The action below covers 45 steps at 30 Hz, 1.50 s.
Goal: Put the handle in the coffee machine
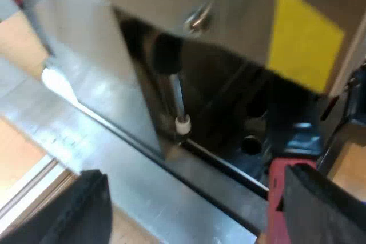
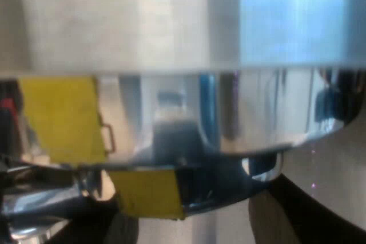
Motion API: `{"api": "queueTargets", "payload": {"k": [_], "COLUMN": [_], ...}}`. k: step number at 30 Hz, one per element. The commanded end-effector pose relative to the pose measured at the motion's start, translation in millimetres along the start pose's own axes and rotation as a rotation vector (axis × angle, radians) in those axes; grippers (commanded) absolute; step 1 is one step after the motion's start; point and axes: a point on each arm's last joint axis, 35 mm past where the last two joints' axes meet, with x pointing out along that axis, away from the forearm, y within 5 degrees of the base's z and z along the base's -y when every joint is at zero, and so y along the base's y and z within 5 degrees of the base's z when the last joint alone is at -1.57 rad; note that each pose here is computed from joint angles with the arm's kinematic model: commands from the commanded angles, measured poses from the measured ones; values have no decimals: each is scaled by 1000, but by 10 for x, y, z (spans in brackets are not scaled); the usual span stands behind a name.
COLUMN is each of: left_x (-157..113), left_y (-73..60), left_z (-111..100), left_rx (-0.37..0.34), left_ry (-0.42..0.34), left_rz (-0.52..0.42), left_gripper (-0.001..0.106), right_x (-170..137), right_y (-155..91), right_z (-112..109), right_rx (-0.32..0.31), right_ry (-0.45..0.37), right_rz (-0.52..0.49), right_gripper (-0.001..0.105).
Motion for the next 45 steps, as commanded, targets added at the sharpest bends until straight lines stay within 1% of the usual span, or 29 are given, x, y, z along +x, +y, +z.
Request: {"api": "queueTargets", "payload": {"k": [1,2,3,5,7,8,10,12,13,15,18,20,21,22,25,27,31,32,34,39,41,44,45], "left_x": [-39,-28,-22,15,29,91,134,186,229,296,413,458,464,471,466,461,470,481,497,501,485,464,453], "left_y": [-8,-7,-4,-3,-5,-23,-39,-35,-25,31,127,145,144,132,95,76,-8,-48,-82,-178,-240,-305,-345], "left_z": [42,50,52,73,81,121,149,158,148,92,-31,-94,-104,-133,-164,-182,-217,-225,-225,-208,-191,-162,-142], "left_rx": [2,11,16,43,51,88,105,84,62,29,-23,-48,-52,-64,-48,-52,-61,-67,-66,-80,-87,-84,-83], "left_ry": [-21,-13,-3,30,41,67,68,72,83,113,187,219,223,240,268,283,312,326,334,338,327,316,310], "left_rz": [-3,8,21,62,74,106,106,105,101,99,101,79,72,53,25,11,-56,-81,-102,-152,-186,-208,-220], "left_gripper": [42,10,-1,1,1,1,1,1,1,1,1,1,1,1,1,1,1,1,1,1,1,1,1], "right_x": [38,38,38,38,38,38,38,38,38,38,38,38,38,38,38,38,38,38,38,38,38,38,38], "right_y": [-49,-49,-49,-49,-49,-49,-49,-49,-49,-49,-49,-49,-49,-49,-49,-49,-49,-49,-49,-49,-49,-49,-49], "right_z": [135,135,135,135,135,135,135,135,135,135,135,135,135,135,135,135,135,135,135,135,135,135,135], "right_rx": [53,53,53,53,53,53,53,53,53,53,53,53,53,53,53,53,53,53,53,53,53,53,53], "right_ry": [-62,-62,-62,-62,-62,-62,-62,-62,-62,-62,-62,-62,-62,-62,-62,-62,-62,-62,-62,-62,-62,-62,-62], "right_rz": [-24,-24,-24,-24,-24,-24,-24,-24,-24,-24,-24,-24,-24,-24,-24,-24,-24,-24,-24,-24,-24,-24,-24], "right_gripper": [47,47,47,47,47,47,47,47,47,47,47,47,47,47,47,47,47,47,47,47,47,47,47]}}
